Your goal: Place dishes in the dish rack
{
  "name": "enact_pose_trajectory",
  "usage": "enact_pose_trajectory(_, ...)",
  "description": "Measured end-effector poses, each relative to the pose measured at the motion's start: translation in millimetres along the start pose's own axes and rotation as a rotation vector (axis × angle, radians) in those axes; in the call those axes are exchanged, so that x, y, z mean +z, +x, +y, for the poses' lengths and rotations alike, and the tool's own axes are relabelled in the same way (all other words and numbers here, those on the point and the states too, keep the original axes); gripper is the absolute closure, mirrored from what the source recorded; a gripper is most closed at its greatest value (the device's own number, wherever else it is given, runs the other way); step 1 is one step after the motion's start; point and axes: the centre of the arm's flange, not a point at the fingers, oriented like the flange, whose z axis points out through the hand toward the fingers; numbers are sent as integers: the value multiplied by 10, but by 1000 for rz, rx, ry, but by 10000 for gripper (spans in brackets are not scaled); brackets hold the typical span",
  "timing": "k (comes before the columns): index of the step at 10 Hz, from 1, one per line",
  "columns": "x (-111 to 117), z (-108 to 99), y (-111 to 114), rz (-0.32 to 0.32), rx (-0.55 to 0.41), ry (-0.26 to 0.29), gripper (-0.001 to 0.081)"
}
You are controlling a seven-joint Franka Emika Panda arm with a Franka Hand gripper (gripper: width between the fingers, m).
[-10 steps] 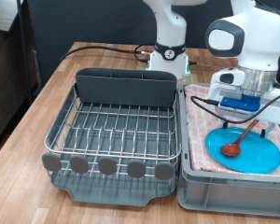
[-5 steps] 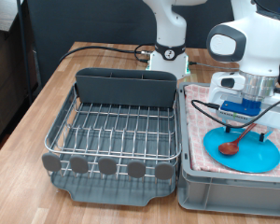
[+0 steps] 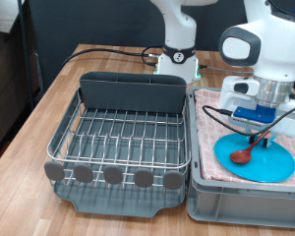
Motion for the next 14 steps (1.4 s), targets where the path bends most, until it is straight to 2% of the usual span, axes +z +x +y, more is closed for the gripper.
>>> enact_pose_trajectory(1,-3,-7,3,2,0,-1,723)
enact_pose_trajectory(5,-114,-72,20,15,10,3,722)
enact_pose_trajectory(8,-436,-164,43,21,28,8,722)
enact_pose_trajectory(10,-691,-185,85,22,47,-17,722)
enact_pose_trajectory(12,-942,-133,154,30,87,-28,722)
enact_pose_trajectory(13,-1019,-44,168,36,97,-31,722)
enact_pose_trajectory(14,-1007,-47,165,35,96,-32,722)
